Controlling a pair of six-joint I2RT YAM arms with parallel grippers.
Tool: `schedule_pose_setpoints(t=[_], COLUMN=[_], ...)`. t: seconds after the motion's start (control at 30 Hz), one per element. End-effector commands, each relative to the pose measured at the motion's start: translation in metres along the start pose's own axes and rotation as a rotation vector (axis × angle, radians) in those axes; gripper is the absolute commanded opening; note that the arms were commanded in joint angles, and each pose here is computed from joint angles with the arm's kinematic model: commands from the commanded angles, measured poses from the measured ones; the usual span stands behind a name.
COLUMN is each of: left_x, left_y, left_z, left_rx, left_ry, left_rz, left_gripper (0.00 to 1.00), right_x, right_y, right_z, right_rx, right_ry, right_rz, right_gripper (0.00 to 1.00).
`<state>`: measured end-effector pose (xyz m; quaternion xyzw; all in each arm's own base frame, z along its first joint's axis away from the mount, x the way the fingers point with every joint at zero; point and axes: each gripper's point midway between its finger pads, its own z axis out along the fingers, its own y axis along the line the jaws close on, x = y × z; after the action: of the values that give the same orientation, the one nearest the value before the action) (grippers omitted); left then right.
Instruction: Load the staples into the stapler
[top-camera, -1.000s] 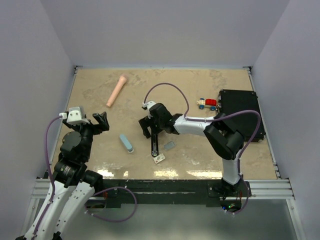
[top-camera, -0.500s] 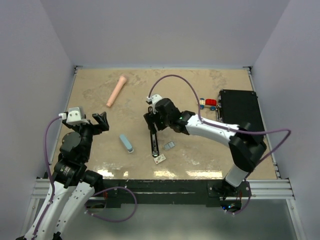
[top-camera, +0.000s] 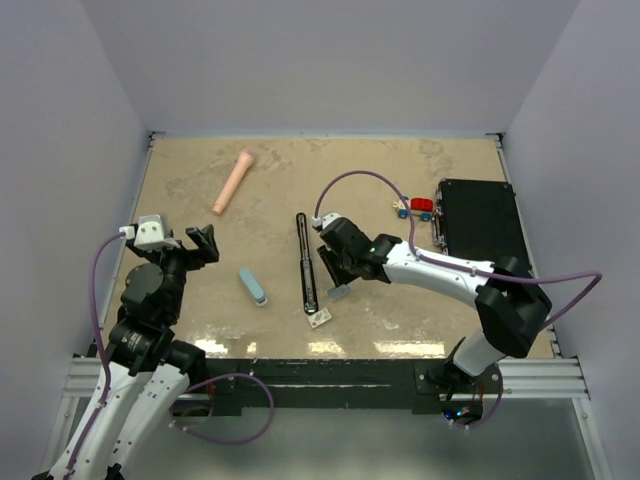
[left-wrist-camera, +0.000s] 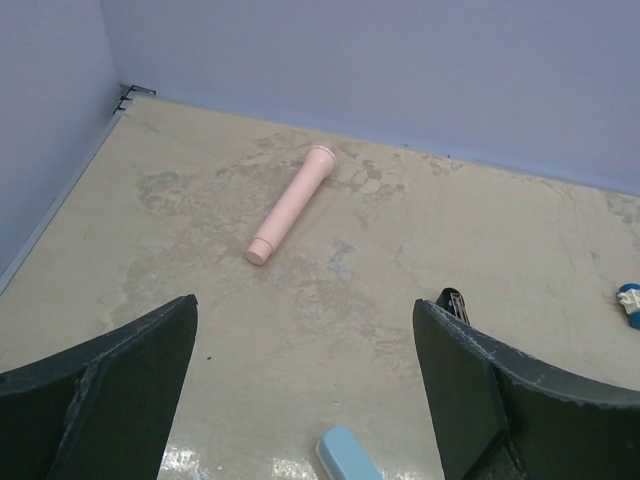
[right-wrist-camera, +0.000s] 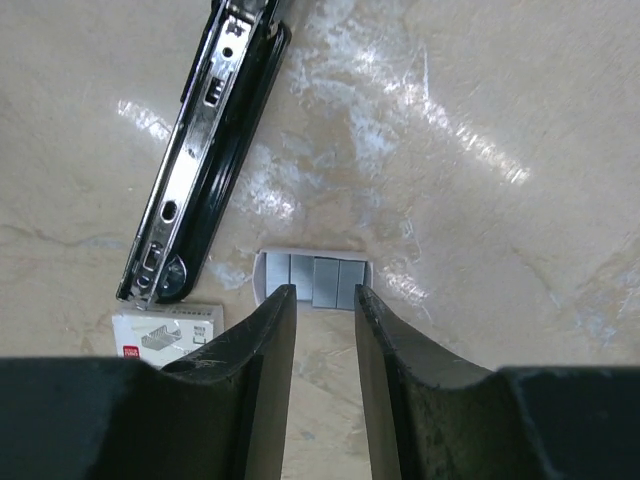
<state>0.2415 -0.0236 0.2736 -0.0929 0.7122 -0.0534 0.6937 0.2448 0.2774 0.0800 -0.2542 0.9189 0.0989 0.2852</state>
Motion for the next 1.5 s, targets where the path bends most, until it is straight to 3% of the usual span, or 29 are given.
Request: schedule_pose_setpoints(t=[0.0, 1.3, 1.47], left_x=[-0.009, -0.009, -0.009], left_y=[0.000, -0.002, -0.002], left_z=[0.001, 0.002, 0.001], left_rx=[0.005, 0.013, 0.011], left_ry=[-0.037, -0.036, -0.035], left_rz=[0.002, 0.001, 0.001], left_gripper=[0.93, 0.93, 0.93], right_x=[0.016, 0.041, 0.050], right_y=[0.000, 0.009, 0.002], right_z=[0.001, 0.037, 0.036], right_rx=[0.024, 0.156, 0.193], right_ry=[0.043, 0.163, 0.184], right_rz=[0.026, -0.089, -0.088], right_gripper=[0.33, 0.26, 0.20])
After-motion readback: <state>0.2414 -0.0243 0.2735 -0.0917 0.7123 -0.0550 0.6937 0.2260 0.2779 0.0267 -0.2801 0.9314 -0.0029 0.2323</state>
